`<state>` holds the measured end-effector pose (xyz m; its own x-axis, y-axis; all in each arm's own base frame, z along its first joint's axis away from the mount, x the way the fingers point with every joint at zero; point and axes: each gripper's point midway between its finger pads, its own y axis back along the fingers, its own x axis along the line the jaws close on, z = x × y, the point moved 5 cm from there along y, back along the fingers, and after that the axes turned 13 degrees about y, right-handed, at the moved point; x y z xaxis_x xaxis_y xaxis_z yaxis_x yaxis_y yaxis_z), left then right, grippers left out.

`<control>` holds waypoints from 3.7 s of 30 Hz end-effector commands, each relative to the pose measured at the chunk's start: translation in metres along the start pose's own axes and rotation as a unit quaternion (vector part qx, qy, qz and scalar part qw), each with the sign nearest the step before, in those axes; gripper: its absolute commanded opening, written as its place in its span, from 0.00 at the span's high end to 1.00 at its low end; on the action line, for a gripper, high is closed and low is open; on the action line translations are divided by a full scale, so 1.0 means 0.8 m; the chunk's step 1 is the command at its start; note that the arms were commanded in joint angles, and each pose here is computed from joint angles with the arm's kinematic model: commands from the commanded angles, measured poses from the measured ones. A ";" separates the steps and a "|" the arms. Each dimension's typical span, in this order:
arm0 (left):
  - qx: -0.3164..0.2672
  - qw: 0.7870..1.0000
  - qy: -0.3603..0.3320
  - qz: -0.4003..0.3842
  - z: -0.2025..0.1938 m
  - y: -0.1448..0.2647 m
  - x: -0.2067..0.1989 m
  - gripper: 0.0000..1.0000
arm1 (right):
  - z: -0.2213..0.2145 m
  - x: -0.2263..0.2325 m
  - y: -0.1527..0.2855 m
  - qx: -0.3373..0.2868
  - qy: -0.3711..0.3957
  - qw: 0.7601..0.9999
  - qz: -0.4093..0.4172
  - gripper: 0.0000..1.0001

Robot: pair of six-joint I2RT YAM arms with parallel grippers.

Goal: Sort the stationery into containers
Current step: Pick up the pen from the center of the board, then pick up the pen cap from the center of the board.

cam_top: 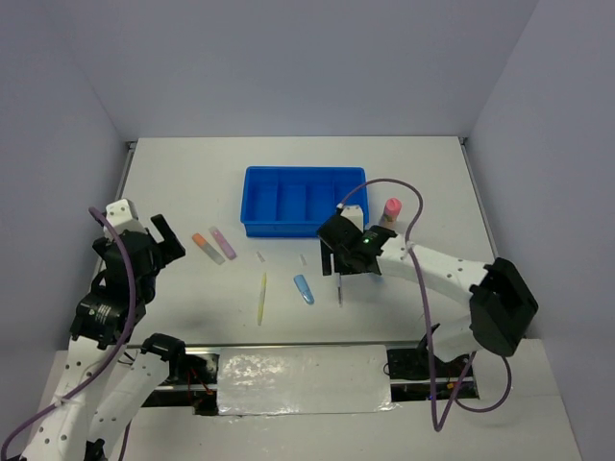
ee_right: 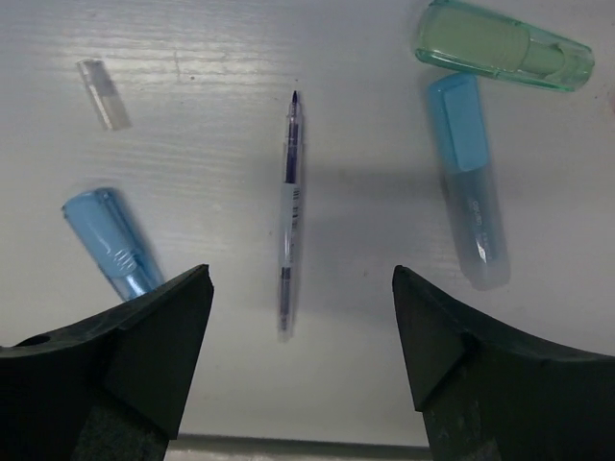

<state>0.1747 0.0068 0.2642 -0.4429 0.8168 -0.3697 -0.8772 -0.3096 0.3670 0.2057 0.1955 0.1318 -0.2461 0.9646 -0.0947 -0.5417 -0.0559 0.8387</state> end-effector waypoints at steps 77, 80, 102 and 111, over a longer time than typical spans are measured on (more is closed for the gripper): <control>0.302 0.939 0.032 0.160 -0.308 -0.143 -0.168 0.48 | -0.021 -0.050 0.105 -0.132 0.002 0.985 0.108 1.00; 0.301 0.938 0.029 0.166 -0.308 -0.143 -0.164 0.50 | -0.021 -0.050 0.106 -0.133 0.002 0.985 0.108 1.00; 0.305 0.950 0.052 0.044 -0.262 -0.103 -0.173 1.00 | -0.017 -0.011 0.097 -0.196 0.015 0.955 0.222 1.00; 0.273 0.931 0.137 -0.199 -0.179 -0.043 -0.229 1.00 | -0.004 0.048 0.112 -0.249 -0.023 0.896 0.367 1.00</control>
<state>0.2661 -0.1887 0.1781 -0.3596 0.6692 -0.6503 -0.7596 0.1948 0.6205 0.1474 0.1969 0.1746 -0.5835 0.7549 0.2994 -0.5749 -0.6444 0.5042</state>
